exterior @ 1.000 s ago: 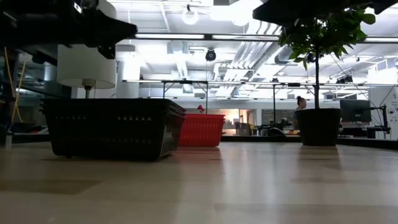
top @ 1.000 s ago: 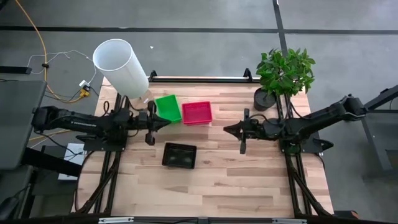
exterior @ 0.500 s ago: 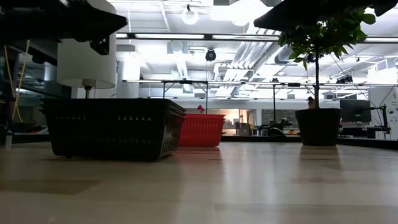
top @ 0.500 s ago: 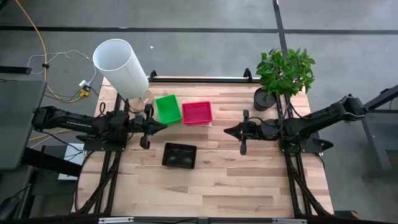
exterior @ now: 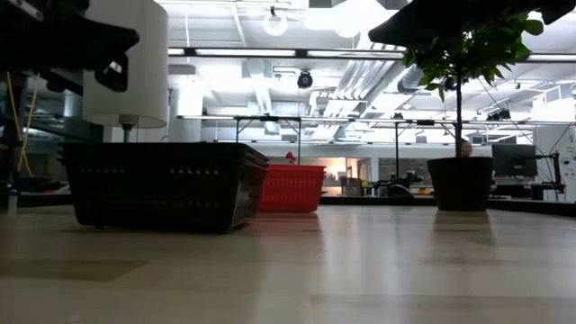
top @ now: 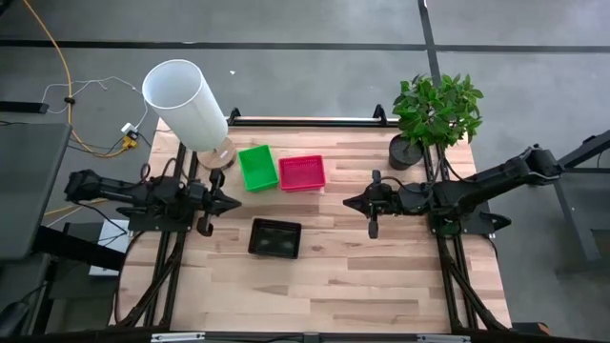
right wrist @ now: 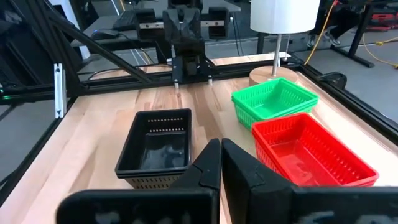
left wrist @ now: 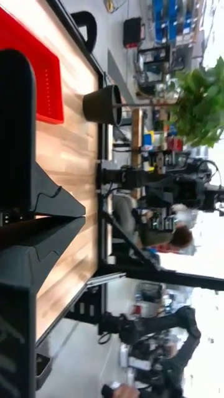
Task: Stack baskets by color
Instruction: Return to Home Position
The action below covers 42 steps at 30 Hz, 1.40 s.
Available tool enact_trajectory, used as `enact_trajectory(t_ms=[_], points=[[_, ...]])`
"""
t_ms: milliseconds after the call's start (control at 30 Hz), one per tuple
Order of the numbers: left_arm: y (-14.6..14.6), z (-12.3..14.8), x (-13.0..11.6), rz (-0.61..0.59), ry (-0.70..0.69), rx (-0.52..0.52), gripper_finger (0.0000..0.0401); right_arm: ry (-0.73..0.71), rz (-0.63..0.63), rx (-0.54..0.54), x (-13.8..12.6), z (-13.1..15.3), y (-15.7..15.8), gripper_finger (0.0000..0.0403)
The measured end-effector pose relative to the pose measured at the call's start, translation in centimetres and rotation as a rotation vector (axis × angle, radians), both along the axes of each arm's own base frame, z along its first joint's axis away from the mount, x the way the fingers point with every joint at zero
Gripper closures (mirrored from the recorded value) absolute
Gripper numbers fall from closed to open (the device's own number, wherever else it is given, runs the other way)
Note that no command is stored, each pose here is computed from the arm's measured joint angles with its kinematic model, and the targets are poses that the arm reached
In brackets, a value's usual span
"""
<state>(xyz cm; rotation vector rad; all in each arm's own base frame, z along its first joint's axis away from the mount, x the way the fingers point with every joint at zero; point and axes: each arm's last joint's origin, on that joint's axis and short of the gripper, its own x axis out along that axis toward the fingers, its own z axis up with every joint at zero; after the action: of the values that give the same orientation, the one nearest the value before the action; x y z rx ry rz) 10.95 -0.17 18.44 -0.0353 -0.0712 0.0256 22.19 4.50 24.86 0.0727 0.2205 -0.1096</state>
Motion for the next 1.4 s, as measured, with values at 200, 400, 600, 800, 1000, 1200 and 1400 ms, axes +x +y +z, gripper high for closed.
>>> enact_trajectory(t_ms=[200,400,600,800,1000,1200,1400], points=[[0.1,-1.6,-1.0,0.031,0.057,-0.02,0.0401,0.002,0.0,0.0,0.0,0.0,0.0,0.0403],[0.0,-1.6,-1.2,-0.004,0.056,0.003,0.0401,0.007,0.013,0.001,0.0,-0.1,0.0,0.0403],[0.0,-1.9,-1.0,-0.001,0.091,0.011,0.0401,0.015,0.032,0.005,0.0,-0.1,0.1,0.0403],[0.1,-1.9,-0.9,0.008,0.094,0.013,0.0401,0.026,0.033,0.019,-0.1,-0.2,0.1,0.0403],[0.1,-1.9,-0.9,0.012,0.093,0.012,0.0401,0.081,0.1,0.027,-0.5,-0.5,0.2,0.0403],[0.1,-1.9,-0.9,0.009,0.093,0.012,0.0401,0.077,0.098,0.029,-2.4,-0.5,-0.5,0.0403],[0.1,-1.9,-0.9,0.009,0.093,0.012,0.0401,-0.032,0.049,0.047,-5.9,-1.4,-2.3,0.0403]])
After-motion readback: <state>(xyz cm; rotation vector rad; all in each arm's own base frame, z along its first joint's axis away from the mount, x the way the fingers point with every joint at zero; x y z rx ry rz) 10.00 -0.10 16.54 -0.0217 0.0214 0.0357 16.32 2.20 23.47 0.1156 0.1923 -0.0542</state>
